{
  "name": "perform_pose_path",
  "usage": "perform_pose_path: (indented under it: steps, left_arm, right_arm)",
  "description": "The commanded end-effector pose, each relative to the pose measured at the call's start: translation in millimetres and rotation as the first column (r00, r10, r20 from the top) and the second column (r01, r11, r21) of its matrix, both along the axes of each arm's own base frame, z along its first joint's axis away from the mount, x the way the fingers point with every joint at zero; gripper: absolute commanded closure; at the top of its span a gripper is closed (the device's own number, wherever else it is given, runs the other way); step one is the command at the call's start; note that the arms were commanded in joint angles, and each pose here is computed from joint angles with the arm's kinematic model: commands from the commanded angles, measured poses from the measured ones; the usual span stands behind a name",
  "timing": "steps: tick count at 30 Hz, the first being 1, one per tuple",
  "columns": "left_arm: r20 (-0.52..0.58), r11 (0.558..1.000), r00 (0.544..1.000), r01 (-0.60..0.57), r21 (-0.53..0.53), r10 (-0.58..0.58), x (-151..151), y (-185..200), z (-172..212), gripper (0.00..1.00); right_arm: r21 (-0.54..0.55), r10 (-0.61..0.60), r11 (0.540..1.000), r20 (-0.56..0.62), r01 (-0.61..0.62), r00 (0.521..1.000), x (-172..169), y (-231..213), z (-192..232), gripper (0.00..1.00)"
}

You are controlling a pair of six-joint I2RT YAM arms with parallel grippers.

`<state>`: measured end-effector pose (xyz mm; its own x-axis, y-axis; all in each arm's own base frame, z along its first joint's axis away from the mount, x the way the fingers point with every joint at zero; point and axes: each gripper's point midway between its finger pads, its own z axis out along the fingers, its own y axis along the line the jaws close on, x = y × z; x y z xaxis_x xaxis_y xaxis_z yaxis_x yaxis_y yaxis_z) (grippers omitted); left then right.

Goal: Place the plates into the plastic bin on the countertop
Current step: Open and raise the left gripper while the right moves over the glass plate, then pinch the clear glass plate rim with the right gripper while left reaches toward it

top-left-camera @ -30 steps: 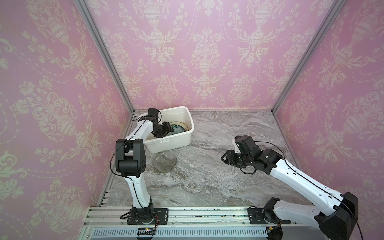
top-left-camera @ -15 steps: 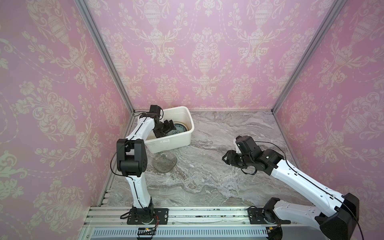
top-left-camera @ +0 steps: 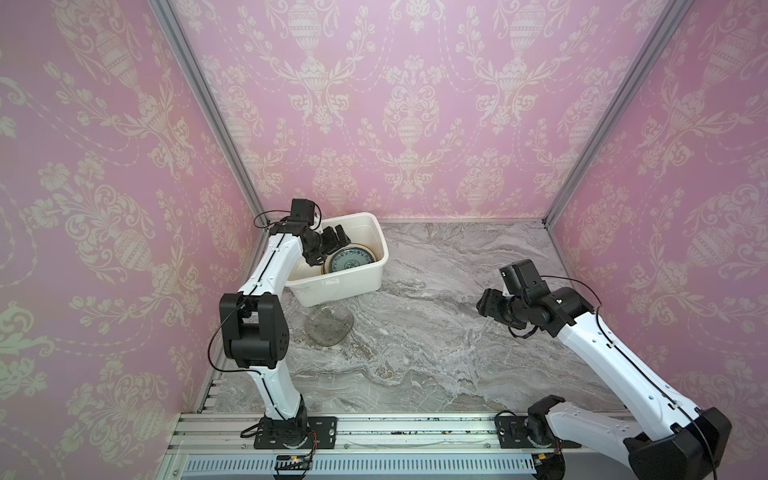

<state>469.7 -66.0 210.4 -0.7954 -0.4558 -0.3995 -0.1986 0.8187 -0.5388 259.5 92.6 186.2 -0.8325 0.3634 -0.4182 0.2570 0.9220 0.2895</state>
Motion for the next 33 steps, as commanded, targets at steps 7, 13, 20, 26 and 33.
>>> perform_pose_path:
  steps: [7, 13, 20, 26, 33]
  left_arm:
    - [0.275, 0.996, 0.961, -0.012, -0.093, 0.037, -9.2, -8.5, 81.4, 0.01]
    - [0.448, 0.985, 0.89, 0.143, -0.099, -0.084, -34.3, -54.3, 126.9, 0.01]
    - [0.483, 0.904, 0.776, 0.417, 0.092, -0.407, -86.4, -134.8, 135.2, 0.01]
    - [0.54, 0.775, 0.57, 0.554, 0.304, -0.619, -147.7, -179.8, 128.6, 0.01]
    - [0.489, 0.606, 0.4, 0.689, 0.398, -0.775, -207.8, -217.2, 98.2, 0.01]
  right_arm:
    - [-0.244, 0.071, 0.964, -0.148, -0.106, 0.986, 5.5, -30.6, -34.3, 0.32]
    - [-0.303, 0.092, 0.937, -0.271, -0.175, 0.958, 17.2, -35.5, -66.8, 0.32]
    - [-0.284, 0.068, 0.943, -0.353, -0.176, 0.933, 32.4, -46.1, -100.2, 0.33]
    - [-0.244, 0.064, 0.951, -0.447, -0.19, 0.892, 39.8, -49.6, -129.2, 0.37]
    - [-0.233, 0.044, 0.957, -0.475, -0.174, 0.879, 47.8, -56.7, -147.3, 0.45]
